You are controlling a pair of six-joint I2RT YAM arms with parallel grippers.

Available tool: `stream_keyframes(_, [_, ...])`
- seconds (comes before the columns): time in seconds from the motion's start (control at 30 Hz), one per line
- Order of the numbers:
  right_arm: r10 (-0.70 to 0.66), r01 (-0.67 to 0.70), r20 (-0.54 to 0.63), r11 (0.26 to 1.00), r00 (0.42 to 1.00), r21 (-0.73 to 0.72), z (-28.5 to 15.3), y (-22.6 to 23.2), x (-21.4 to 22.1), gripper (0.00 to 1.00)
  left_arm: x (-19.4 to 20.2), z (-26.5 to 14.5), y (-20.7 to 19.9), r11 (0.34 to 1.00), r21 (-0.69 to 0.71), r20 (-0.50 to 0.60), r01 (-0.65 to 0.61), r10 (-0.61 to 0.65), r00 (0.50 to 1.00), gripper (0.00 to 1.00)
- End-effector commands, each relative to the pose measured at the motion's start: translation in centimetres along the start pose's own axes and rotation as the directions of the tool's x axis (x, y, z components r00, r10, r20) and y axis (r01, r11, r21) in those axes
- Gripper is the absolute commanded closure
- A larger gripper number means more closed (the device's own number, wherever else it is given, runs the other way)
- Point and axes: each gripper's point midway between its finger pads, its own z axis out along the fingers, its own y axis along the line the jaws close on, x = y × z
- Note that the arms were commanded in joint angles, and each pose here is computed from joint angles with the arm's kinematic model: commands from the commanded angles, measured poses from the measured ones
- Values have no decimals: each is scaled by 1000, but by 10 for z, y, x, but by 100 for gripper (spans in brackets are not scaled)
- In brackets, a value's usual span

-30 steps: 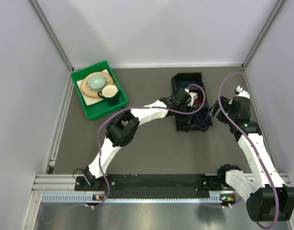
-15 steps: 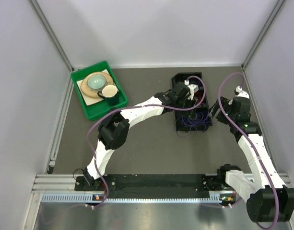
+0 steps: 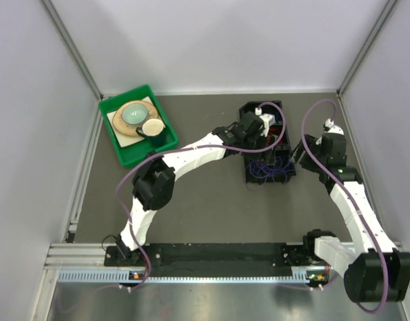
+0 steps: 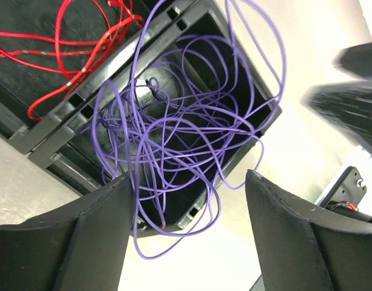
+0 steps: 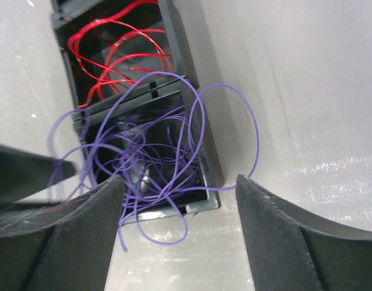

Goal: Untangle the cables

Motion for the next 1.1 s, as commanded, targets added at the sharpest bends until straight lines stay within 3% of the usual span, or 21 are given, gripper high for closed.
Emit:
stream_keyframes(0.0, [-22,23,30,1000,999,-20,18,7,-21,33,-36,-34,-23,999,27,112,-34,31,993,22])
stream_keyframes(0.23, [-32,32,-3,999,999,5,42,3,-18,42,-37,-30,-19,1000,14,121,-24,23,992,21])
stream_keyframes(0.3, [-30,30,0,1000,1000,8,44,2,-19,54,-37,-31,-17,1000,4,124,-20,19,992,21])
stream_keyframes(0.4, [-28,28,12,1000,1000,10,44,2,-22,82,-38,-32,-13,1000,-11,136,-14,15,991,21])
stream_keyframes(0.43, [-27,27,20,1000,999,6,43,3,-24,98,-37,-33,-12,1000,-10,139,-14,16,990,21])
stream_keyframes(0.47, [-28,28,20,1000,999,0,43,4,-23,100,-39,-33,-13,1000,-6,147,-18,19,989,21])
stream_keyframes(0.8, [75,-79,-28,975,997,-208,34,41,-9,100,-48,-24,-4,997,43,187,70,-77,979,22])
stream_keyframes(1.07, [58,-85,-114,965,992,-248,50,61,17,100,-45,-17,13,980,100,181,169,-185,966,23])
